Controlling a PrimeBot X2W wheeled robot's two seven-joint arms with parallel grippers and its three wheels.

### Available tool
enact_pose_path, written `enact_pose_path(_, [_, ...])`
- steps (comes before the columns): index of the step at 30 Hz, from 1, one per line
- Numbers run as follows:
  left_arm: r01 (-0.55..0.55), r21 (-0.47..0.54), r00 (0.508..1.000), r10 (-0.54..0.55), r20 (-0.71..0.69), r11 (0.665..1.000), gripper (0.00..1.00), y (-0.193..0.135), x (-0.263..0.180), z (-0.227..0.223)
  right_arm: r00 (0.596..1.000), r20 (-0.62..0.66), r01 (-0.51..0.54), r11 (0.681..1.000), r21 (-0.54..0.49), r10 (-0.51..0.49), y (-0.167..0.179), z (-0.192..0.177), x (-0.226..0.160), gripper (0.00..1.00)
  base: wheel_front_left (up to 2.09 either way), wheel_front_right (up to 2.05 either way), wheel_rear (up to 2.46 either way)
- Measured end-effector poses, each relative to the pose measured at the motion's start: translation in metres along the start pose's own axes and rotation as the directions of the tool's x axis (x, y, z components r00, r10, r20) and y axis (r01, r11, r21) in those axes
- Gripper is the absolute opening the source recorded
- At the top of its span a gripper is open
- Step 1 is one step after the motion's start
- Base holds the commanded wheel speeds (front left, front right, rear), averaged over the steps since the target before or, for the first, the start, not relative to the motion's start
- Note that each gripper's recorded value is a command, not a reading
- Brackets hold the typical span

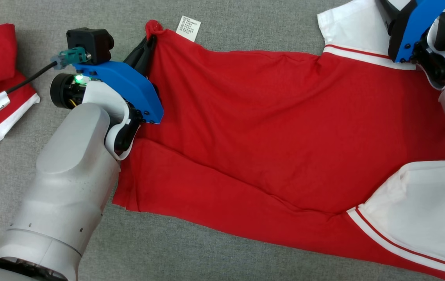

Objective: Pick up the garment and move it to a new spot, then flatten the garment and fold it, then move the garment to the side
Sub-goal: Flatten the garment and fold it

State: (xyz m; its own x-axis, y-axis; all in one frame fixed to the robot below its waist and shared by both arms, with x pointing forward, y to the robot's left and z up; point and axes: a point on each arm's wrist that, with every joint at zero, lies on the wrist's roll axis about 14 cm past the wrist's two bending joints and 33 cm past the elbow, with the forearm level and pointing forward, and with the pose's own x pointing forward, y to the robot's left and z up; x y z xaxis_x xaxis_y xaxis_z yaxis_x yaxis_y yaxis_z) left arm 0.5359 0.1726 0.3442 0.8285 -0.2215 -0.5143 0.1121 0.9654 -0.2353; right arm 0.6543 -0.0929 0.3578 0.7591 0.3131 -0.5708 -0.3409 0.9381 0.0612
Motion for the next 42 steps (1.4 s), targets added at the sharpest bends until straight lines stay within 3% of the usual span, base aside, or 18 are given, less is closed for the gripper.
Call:
enact_pose_path(1, [0.001,0.0,1.0,-0.001,0.001,1.0,0.0,0.0,0.0,0.0,1.0,-0.01,0.003,1.0,-0.004,-0.003,-0.001,0.0,0.0,0.43,0.0,0.0,0.0])
enact_pose_path(2, [0.002,0.001,1.0,-0.002,0.001,1.0,0.0,0.0,0.0,0.0,1.0,-0.02,0.005,1.0,-0.002,-0.005,-0.002,0.0,0.0,0.17,0.0,0.0,0.0])
enact_pose_path(3, [0.003,0.003,1.0,-0.003,0.003,1.0,0.0,-0.001,0.0,0.001,0.999,-0.033,0.009,1.0,-0.005,-0.009,-0.003,-0.001,-0.001,0.0,0.0,0.0,0.0])
enact_pose_path(7, [0.002,0.001,1.0,-0.002,0.017,1.0,0.0,0.0,-0.003,0.003,1.0,-0.022,0.019,1.0,-0.003,-0.019,-0.008,0.003,-0.007,0.0,0.0,0.0,0.0])
enact_pose_path(13, [-0.01,0.016,0.996,0.008,0.091,1.0,0.0,0.004,-0.011,0.022,0.987,0.157,0.008,1.0,0.023,-0.012,-0.006,0.025,-0.028,0.0,0.0,0.0,0.0])
enact_pose_path(22, [-0.021,0.032,0.98,0.014,0.198,0.999,0.0,0.004,-0.038,0.041,0.902,0.432,-0.032,0.998,0.061,0.002,0.0,0.043,-0.095,0.0,0.0,0.0,0.0])
enact_pose_path(32, [-0.01,0.003,0.972,0.009,0.233,1.0,0.0,-0.014,-0.073,0.015,0.828,0.555,-0.042,0.978,0.206,-0.081,-0.002,0.002,-0.191,0.0,0.0,0.0,0.0])
enact_pose_path(42, [-0.058,-0.064,0.975,0.07,0.211,0.996,0.0,-0.009,-0.108,-0.014,0.852,0.471,0.025,0.916,0.401,-0.229,0.008,-0.081,-0.245,0.0,0.0,0.0,0.0])
